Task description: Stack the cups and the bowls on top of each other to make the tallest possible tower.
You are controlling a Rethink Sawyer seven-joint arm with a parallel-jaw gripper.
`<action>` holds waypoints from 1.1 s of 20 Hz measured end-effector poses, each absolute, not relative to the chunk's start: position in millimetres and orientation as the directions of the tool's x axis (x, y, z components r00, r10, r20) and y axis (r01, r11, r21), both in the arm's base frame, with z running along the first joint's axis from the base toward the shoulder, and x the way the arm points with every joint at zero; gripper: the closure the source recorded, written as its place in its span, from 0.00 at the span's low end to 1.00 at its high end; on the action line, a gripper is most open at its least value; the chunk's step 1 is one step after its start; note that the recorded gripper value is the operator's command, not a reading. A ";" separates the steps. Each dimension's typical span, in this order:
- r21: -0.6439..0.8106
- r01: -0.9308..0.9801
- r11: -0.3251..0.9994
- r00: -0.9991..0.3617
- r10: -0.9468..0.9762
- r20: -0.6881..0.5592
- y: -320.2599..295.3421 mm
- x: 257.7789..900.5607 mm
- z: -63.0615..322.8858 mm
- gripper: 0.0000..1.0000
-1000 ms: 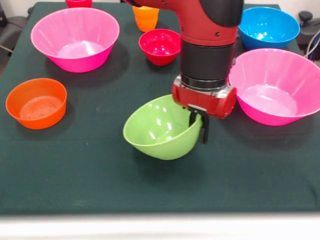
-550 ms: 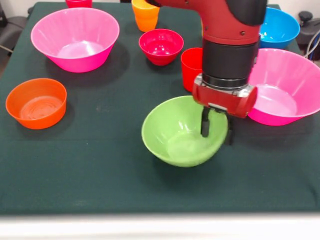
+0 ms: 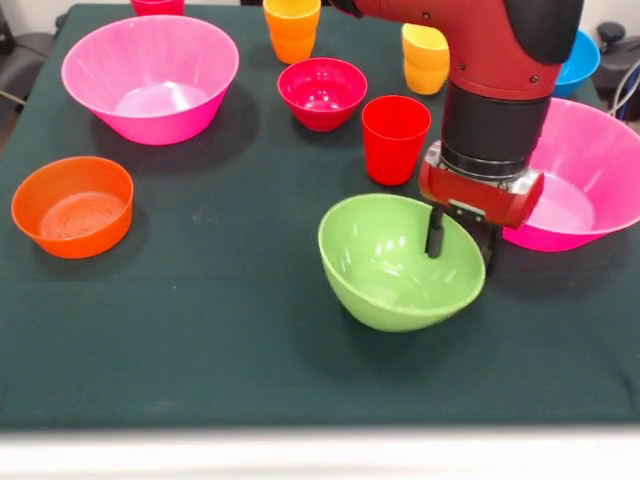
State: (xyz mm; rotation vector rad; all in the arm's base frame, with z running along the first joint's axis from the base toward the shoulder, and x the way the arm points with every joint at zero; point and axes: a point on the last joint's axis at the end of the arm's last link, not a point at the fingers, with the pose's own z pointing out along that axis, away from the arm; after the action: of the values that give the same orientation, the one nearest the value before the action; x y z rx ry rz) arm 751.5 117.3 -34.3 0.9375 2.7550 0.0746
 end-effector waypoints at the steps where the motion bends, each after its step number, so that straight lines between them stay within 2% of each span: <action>1: 0.119 0.596 0.794 -0.770 0.607 -0.197 116.3 751.3 -34.3 0.00; 7: 0.069 0.610 0.789 -0.778 0.614 -0.133 94.9 745.0 -23.7 0.00; 12: 0.054 0.637 0.769 -0.766 0.639 -0.068 71.1 745.1 3.7 0.00; 22: 0.069 0.674 0.735 -0.729 0.678 -0.093 26.0 760.6 58.2 0.00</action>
State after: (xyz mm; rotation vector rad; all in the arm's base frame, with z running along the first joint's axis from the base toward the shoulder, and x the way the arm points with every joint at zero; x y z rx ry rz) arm 760.6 26.0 58.2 1.1030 2.8212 0.0461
